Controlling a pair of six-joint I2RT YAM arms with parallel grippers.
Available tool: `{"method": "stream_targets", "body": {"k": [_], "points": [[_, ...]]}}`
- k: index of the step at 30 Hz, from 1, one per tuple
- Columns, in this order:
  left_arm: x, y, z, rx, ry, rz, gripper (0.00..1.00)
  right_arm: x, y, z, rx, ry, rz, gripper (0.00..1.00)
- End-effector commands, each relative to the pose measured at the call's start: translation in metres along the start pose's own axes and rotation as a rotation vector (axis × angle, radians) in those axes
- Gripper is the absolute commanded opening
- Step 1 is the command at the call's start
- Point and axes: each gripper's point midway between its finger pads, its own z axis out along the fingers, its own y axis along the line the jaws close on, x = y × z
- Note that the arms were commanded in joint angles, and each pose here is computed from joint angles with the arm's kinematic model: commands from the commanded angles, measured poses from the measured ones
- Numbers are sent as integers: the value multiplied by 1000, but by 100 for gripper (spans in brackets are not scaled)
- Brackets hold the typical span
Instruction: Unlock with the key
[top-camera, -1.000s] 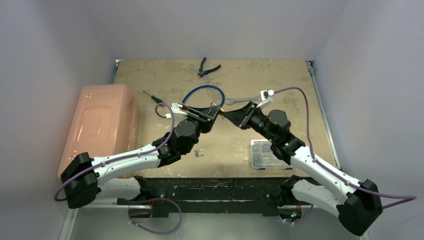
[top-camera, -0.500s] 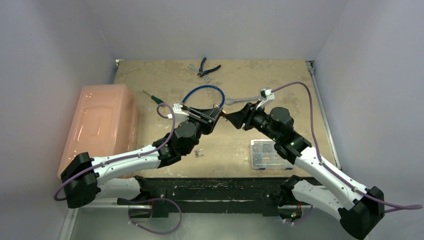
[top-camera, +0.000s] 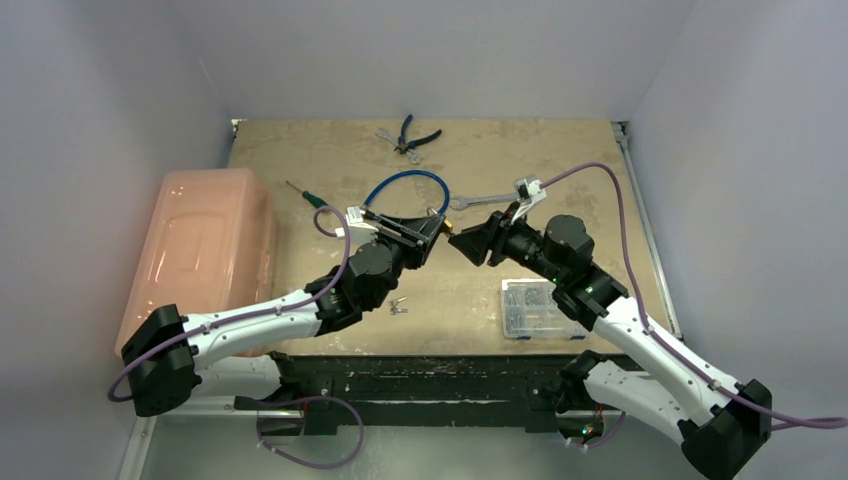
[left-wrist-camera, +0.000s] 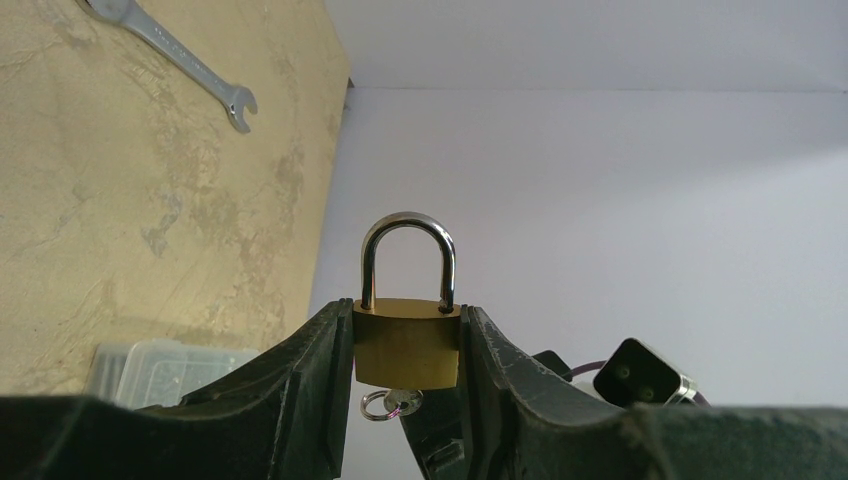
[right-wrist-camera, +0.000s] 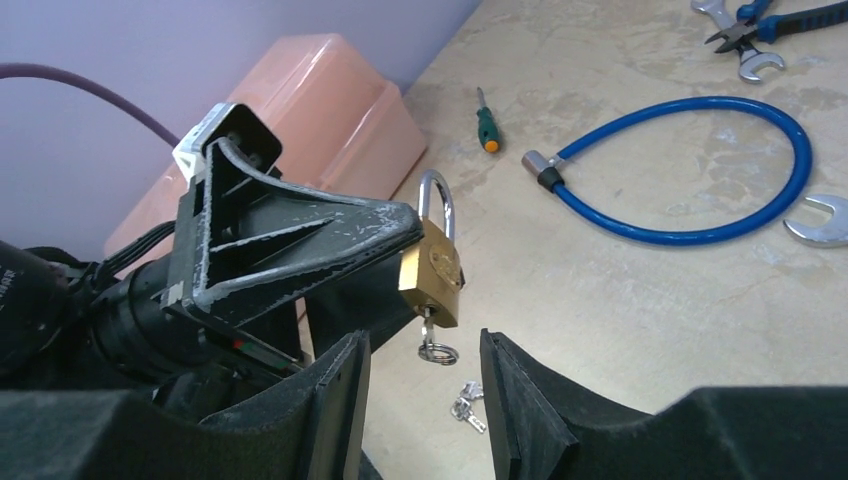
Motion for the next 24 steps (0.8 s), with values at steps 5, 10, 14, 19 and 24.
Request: {"method": "stream_targets", "body": {"k": [5,10,14,19,24], "points": [[-2,-42,-4,97,-3,-82,0,-16,18,-1,-83,-41,-38,46],[-2,-43,-5,100,-1,-81,0,-17,14,2,-64,-47,-38,42],[-2,-43,-5,99,-1,-80,0,-16,11,5,-54,-37,-47,42],[-3,-45,-5,105,-2,-81,0,-12,5,9,-37,-26,-53,45],[-3,-45,-5,103,-1,-80,0,-11,5,10,-43,-26,-55,32]]}}
